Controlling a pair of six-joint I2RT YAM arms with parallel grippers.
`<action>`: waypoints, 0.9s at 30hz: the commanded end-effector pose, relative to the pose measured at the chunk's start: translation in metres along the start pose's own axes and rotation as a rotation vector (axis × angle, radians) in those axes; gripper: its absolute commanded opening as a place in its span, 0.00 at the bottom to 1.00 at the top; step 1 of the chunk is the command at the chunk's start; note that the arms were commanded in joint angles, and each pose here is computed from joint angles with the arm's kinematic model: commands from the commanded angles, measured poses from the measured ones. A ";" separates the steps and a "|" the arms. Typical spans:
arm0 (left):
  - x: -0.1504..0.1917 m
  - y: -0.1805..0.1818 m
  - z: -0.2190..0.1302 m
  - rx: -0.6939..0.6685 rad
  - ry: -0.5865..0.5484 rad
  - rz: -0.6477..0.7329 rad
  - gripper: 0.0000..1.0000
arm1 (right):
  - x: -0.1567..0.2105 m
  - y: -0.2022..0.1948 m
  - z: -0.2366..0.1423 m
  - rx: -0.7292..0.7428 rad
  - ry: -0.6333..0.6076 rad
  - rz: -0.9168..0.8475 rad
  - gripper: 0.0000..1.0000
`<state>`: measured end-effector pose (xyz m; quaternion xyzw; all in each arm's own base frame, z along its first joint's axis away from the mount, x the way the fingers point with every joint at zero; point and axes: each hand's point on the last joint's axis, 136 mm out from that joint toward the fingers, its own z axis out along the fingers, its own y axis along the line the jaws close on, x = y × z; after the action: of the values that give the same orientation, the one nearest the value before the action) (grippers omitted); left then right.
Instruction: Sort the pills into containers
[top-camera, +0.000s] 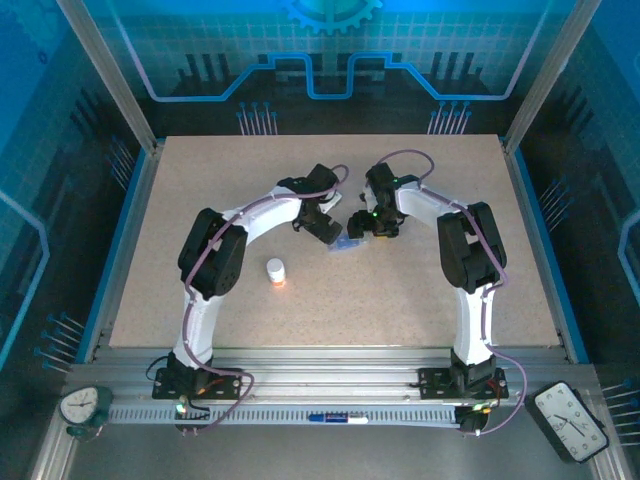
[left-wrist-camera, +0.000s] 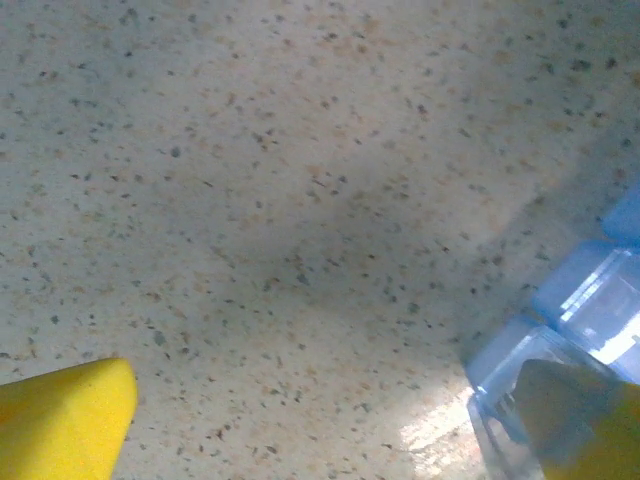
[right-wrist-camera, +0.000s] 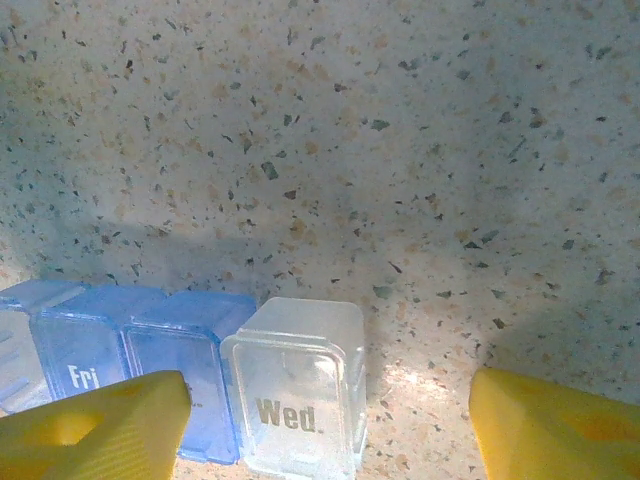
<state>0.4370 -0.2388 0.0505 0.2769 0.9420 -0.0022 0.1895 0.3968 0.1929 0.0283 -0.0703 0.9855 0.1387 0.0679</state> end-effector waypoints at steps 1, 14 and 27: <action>-0.007 0.009 0.006 -0.032 0.005 -0.036 0.99 | 0.029 -0.011 0.018 0.028 0.109 0.035 0.75; -0.011 0.014 0.017 -0.015 0.017 -0.060 0.99 | 0.031 -0.006 0.020 0.004 0.109 0.070 0.75; -0.068 0.020 -0.054 0.052 -0.178 -0.154 0.99 | -0.012 0.002 -0.029 -0.014 -0.034 0.049 0.82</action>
<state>0.4743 -0.2519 0.0763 0.2326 0.9451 -0.0330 0.2271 0.3957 0.1963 0.0343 -0.0507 0.9855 0.1508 0.0588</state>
